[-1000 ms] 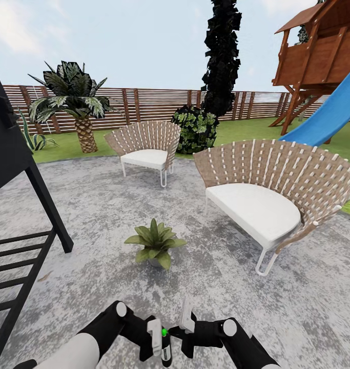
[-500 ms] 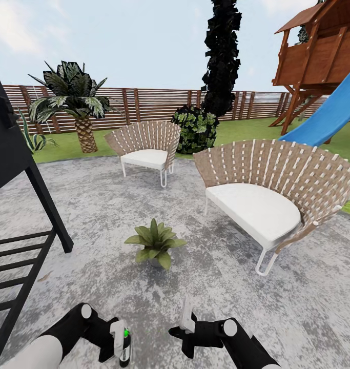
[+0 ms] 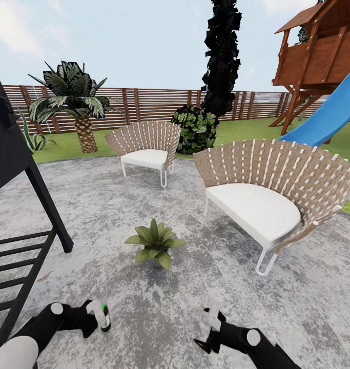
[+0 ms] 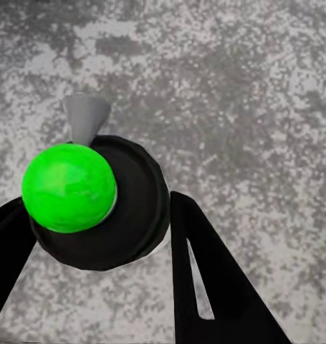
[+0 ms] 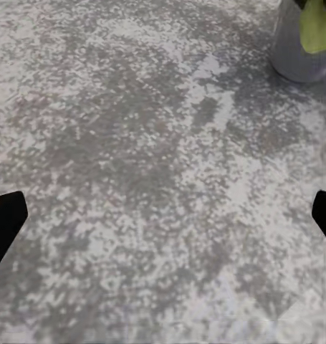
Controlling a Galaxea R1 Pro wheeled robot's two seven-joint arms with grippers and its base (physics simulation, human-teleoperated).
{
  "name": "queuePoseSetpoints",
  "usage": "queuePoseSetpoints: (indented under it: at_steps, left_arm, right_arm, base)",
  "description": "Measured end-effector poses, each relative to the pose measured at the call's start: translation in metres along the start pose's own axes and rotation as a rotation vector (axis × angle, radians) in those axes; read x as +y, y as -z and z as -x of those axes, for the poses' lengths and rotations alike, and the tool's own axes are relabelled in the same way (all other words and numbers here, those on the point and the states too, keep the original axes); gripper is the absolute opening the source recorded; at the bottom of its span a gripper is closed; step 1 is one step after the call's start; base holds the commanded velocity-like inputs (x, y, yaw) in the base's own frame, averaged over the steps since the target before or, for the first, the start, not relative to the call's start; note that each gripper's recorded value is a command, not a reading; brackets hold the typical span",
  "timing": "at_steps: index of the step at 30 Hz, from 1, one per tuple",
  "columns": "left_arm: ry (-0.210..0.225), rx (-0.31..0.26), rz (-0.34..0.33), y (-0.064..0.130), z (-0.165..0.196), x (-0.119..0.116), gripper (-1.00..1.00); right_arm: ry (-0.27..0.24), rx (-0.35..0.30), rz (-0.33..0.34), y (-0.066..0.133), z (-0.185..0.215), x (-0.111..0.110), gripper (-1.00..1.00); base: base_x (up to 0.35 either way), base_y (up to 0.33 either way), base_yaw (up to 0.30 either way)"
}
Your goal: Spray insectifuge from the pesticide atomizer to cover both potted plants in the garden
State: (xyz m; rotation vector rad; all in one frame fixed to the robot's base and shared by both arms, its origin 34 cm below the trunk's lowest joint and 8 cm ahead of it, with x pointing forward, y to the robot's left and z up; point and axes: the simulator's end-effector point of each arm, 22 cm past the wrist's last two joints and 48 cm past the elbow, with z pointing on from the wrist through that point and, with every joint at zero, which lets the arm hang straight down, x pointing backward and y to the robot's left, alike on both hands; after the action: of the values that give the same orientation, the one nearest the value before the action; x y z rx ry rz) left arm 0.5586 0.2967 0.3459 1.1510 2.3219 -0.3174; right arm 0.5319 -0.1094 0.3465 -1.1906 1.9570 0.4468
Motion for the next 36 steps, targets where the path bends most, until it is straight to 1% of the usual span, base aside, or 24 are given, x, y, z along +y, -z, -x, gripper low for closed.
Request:
queuePoseSetpoints:
  at_steps: [2,3,4,5,7,9,10,12,14,17,20,21,23,27,29,31,36]
  left_arm:
    - [0.100,-0.024,0.045,0.005,0.000,0.013,-1.00]
    - [0.212,-0.020,0.073,0.009,-0.007,0.022,-1.00]
    - [0.246,-0.012,0.077,0.009,-0.010,0.023,-1.00]
    - [0.281,0.004,0.076,0.009,-0.013,0.022,-1.00]
    - [0.318,0.025,0.069,0.007,-0.016,0.017,-1.00]
    - [0.344,0.045,0.060,0.004,-0.018,0.013,-1.00]
    - [0.355,0.058,0.054,0.003,-0.019,0.010,-1.00]
    - [0.364,0.067,0.049,0.002,-0.020,0.007,-1.00]
    - [0.372,0.073,0.046,0.001,-0.021,0.006,-1.00]
    - [0.388,0.089,0.042,0.001,-0.024,0.004,-1.00]
    - [0.415,0.116,0.037,0.002,-0.030,0.001,-1.00]
    - [0.450,0.149,0.029,0.002,-0.036,-0.003,-1.00]
    - [0.464,0.157,0.030,0.003,-0.038,-0.003,-1.00]
    - [0.531,0.202,0.023,0.006,-0.045,-0.007,-1.00]
    - [0.553,0.220,0.021,0.006,-0.048,-0.009,-1.00]
    - [0.564,0.228,0.019,0.007,-0.050,-0.010,-1.00]
    - [0.570,0.232,0.019,0.007,-0.050,-0.010,-1.00]
  right_arm:
    - [-0.047,0.057,-0.087,0.005,-0.033,-0.008,1.00]
    - [-0.091,0.124,-0.217,0.013,-0.069,-0.020,1.00]
    - [-0.118,0.158,-0.275,0.019,-0.086,-0.023,1.00]
    - [-0.161,0.205,-0.354,0.029,-0.109,-0.025,1.00]
    - [-0.240,0.261,-0.474,0.045,-0.137,-0.029,1.00]
    - [-0.343,0.295,-0.610,0.065,-0.158,-0.040,1.00]
    - [-0.427,0.309,-0.697,0.078,-0.171,-0.047,1.00]
    - [-0.539,0.317,-0.786,0.092,-0.184,-0.051,1.00]
    - [-0.587,0.320,-0.819,0.097,-0.190,-0.052,1.00]
    - [-0.604,0.321,-0.832,0.099,-0.192,-0.052,1.00]
    - [-0.610,0.319,-0.834,0.098,-0.190,-0.051,1.00]
    - [-0.615,0.319,-0.835,0.097,-0.190,-0.050,1.00]
    - [-0.616,0.320,-0.837,0.098,-0.190,-0.050,1.00]
    - [-0.617,0.320,-0.839,0.098,-0.191,-0.050,1.00]
    - [-0.617,0.320,-0.839,0.098,-0.191,-0.050,1.00]
    - [-0.617,0.320,-0.838,0.098,-0.191,-0.050,1.00]
    - [-0.617,0.320,-0.838,0.098,-0.191,-0.050,1.00]
  base:
    - [0.000,0.000,0.000]
    - [0.000,0.000,0.000]
    - [0.000,0.000,0.000]
    - [0.000,0.000,0.000]
    - [0.000,0.000,0.000]
    - [0.000,0.000,0.000]
    - [0.000,0.000,0.000]
    - [0.000,0.000,0.000]
    - [0.000,0.000,0.000]
    - [0.000,0.000,0.000]
    - [0.000,0.000,0.000]
    - [0.069,0.006,0.000]
    - [0.231,0.055,0.000]
    - [0.307,0.081,0.000]
    - [0.319,0.116,0.000]
    - [0.302,0.186,0.000]
    - [0.293,0.216,0.000]
